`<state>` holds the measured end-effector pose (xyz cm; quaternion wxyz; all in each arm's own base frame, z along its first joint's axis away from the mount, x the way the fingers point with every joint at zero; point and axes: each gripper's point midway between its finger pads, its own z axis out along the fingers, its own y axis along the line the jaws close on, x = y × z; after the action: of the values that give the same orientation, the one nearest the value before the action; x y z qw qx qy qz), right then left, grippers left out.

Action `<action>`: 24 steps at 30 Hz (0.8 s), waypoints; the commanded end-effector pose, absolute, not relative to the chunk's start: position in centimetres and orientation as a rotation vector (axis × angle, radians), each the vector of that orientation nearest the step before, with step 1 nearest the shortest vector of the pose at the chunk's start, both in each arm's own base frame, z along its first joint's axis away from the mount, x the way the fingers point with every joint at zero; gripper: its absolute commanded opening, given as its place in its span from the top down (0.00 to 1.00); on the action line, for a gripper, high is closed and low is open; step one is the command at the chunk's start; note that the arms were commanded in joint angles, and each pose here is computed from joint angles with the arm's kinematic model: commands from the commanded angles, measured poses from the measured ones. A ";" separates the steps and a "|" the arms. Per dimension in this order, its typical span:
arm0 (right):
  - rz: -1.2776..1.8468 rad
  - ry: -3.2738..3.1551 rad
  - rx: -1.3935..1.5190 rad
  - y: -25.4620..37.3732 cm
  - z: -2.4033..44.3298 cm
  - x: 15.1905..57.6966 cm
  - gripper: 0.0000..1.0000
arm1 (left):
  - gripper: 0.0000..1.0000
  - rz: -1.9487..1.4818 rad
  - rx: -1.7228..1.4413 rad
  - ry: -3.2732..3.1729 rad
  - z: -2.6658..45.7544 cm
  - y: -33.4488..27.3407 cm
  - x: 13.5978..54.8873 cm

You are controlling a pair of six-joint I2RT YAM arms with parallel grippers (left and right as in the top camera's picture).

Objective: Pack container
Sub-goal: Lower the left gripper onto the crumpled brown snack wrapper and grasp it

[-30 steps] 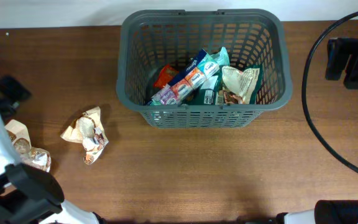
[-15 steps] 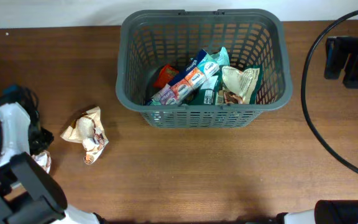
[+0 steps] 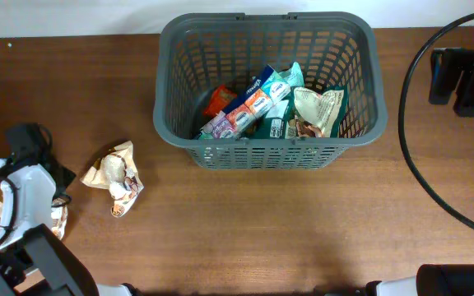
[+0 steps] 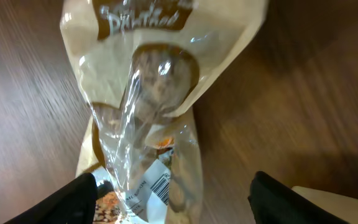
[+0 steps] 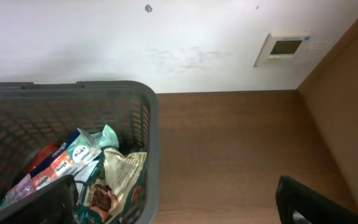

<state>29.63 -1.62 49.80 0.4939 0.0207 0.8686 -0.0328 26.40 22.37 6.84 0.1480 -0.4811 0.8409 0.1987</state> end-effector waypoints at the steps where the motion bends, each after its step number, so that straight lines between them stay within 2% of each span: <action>1: -0.056 2.105 0.043 -1.4 49.8 29.7 0.01 | 0.26 0.518 -1.512 2.336 6.2 22.7 25.2; 11: -0.053 2.105 0.042 -1.3 49.8 29.7 0.01 | 0.27 0.554 -1.644 2.285 5.7 25.9 21.4; 16: -0.034 2.105 0.030 -1.0 49.8 29.7 0.01 | 0.26 0.493 -1.543 2.316 4.9 26.8 21.8; 24: -0.003 2.105 0.013 -0.5 49.8 29.7 0.01 | 0.15 0.335 -1.364 2.316 2.7 26.7 23.1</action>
<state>29.67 -0.71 49.78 0.4945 0.0072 0.8691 -0.0102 22.56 27.70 3.12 0.1997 -0.5340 0.8073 0.1523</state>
